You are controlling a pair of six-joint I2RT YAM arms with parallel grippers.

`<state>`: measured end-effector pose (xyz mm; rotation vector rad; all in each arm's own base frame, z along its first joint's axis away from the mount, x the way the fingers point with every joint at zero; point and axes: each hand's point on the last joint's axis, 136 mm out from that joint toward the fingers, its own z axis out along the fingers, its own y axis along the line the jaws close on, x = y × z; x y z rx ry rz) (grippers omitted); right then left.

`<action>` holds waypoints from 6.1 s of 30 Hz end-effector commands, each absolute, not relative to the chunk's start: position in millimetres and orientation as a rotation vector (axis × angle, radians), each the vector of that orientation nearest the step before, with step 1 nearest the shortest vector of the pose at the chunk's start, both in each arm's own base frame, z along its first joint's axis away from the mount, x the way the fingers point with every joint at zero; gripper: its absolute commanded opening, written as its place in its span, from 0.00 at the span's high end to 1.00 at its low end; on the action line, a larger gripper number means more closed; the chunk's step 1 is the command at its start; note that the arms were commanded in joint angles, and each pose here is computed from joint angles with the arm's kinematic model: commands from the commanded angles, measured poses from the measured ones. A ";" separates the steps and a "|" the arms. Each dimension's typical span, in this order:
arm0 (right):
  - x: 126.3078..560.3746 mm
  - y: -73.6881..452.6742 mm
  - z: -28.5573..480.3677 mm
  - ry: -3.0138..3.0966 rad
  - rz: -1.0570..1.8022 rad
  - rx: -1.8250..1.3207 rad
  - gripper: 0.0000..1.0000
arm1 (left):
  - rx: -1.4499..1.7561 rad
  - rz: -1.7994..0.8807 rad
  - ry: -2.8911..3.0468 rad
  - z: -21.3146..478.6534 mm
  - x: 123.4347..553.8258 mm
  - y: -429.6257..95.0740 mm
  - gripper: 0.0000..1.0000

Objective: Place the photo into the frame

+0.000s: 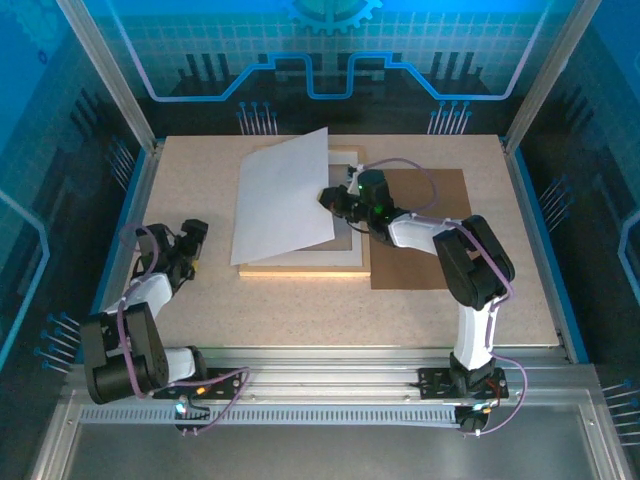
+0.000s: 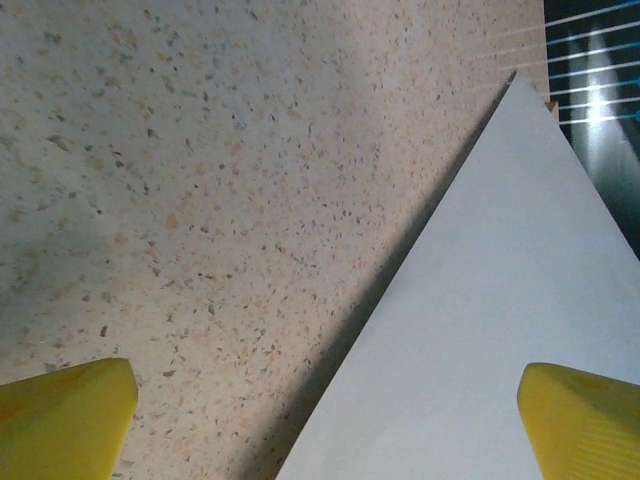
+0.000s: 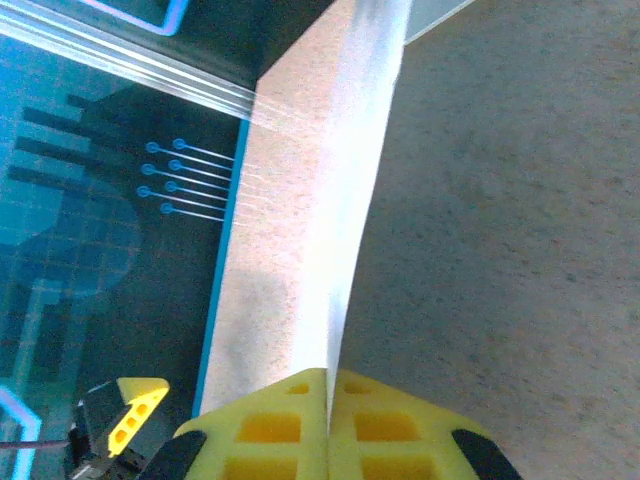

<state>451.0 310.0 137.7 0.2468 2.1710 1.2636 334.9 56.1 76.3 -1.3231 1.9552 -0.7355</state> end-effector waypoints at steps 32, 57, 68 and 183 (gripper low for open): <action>442.8 241.3 97.8 2.225 1.148 0.372 0.90 | -1.243 -0.828 2.038 73.1 349.6 22.9 0.01; 445.6 258.1 102.8 2.230 1.126 0.307 0.60 | -1.246 -0.829 2.041 72.7 347.3 21.9 0.01; 433.2 231.9 113.9 2.365 0.842 0.285 0.12 | -1.239 -0.830 2.034 77.5 347.3 21.9 0.01; 461.2 -26.2 32.0 2.657 0.682 0.458 0.12 | 0.083 -0.867 2.615 79.3 459.6 -458.5 0.01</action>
